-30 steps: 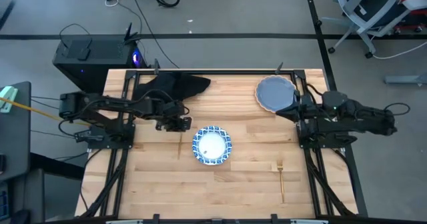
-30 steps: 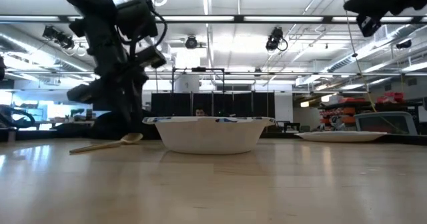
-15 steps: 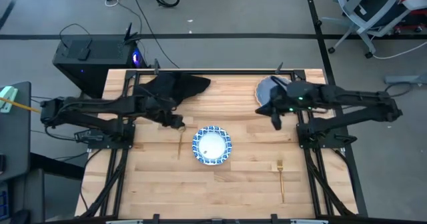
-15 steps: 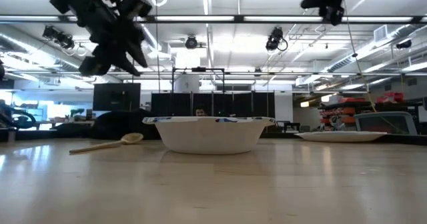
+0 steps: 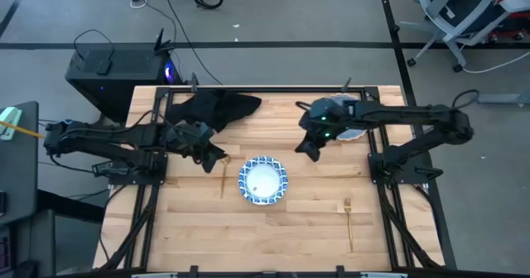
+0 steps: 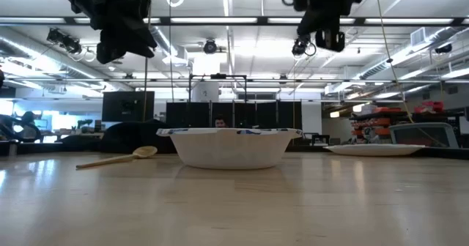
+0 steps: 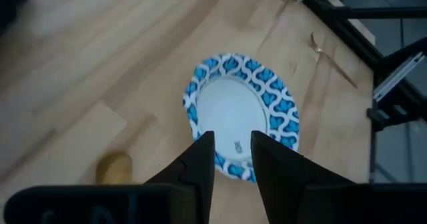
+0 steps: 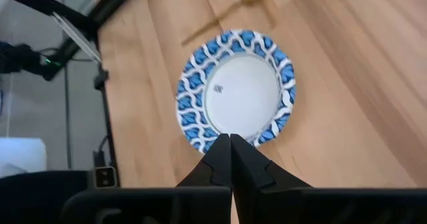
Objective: Set table place
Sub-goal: Move the white bowl to the top of the table
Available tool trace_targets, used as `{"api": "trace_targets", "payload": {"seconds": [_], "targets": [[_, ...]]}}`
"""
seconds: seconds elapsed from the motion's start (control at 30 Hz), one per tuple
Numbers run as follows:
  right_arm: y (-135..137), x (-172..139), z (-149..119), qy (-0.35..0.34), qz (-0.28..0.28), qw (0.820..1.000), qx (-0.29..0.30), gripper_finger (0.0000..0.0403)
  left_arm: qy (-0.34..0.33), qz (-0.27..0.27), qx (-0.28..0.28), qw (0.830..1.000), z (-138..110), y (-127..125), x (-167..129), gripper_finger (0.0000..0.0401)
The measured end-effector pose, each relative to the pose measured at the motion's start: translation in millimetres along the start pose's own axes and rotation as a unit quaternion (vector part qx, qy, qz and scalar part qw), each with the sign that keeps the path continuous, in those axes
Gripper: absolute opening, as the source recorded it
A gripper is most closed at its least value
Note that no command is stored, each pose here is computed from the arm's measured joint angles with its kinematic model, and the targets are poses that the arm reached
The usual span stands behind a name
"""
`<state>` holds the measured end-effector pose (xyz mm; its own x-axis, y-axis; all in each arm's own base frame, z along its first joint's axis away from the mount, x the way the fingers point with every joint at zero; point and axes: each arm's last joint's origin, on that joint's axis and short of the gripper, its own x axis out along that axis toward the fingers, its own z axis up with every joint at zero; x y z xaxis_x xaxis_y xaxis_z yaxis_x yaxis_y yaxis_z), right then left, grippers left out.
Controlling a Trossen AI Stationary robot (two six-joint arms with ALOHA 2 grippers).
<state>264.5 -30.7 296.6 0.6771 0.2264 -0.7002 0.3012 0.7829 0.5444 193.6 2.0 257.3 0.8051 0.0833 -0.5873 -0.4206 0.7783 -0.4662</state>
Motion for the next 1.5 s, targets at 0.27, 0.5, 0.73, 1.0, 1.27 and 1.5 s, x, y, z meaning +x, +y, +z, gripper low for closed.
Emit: {"api": "trace_targets", "payload": {"seconds": [0.27, 0.5, 0.73, 1.0, 1.27, 1.5], "targets": [[-9.0, 34.7, 9.4, 0.006, -0.017, 1.0, 0.003, 0.0022, -0.015, -0.02, 0.038, 0.999, -0.8, -7.3, -3.3, 0.0086], [-14.4, 49.4, 15.9, -0.002, -0.016, 1.0, 0.024, 0.0071, -0.015, -0.026, 0.041, 0.999, -1.9, -9.4, -3.6, 0.0084], [-42.9, 77.1, 20.0, 0.041, -0.032, 0.989, 0.135, 0.0116, -0.014, -0.026, 0.041, 0.999, -1.9, -9.4, -3.6, 0.0079], [-71.1, 98.5, 22.1, 0.075, -0.041, 0.983, 0.162, 0.0126, -0.015, -0.026, 0.041, 0.999, -1.9, -9.4, -3.6, 0.0081], [-86.5, 122.6, 21.7, 0.097, -0.02, 0.98, 0.17, 0.0128, -0.015, -0.026, 0.041, 0.999, -1.8, -9.4, -3.6, 0.0078], [-92.6, 136.6, 18.7, 0.112, -0.011, 0.978, 0.174, 0.0128, -0.015, -0.026, 0.041, 0.999, -1.8, -9.4, -3.4, 0.0082]]}}
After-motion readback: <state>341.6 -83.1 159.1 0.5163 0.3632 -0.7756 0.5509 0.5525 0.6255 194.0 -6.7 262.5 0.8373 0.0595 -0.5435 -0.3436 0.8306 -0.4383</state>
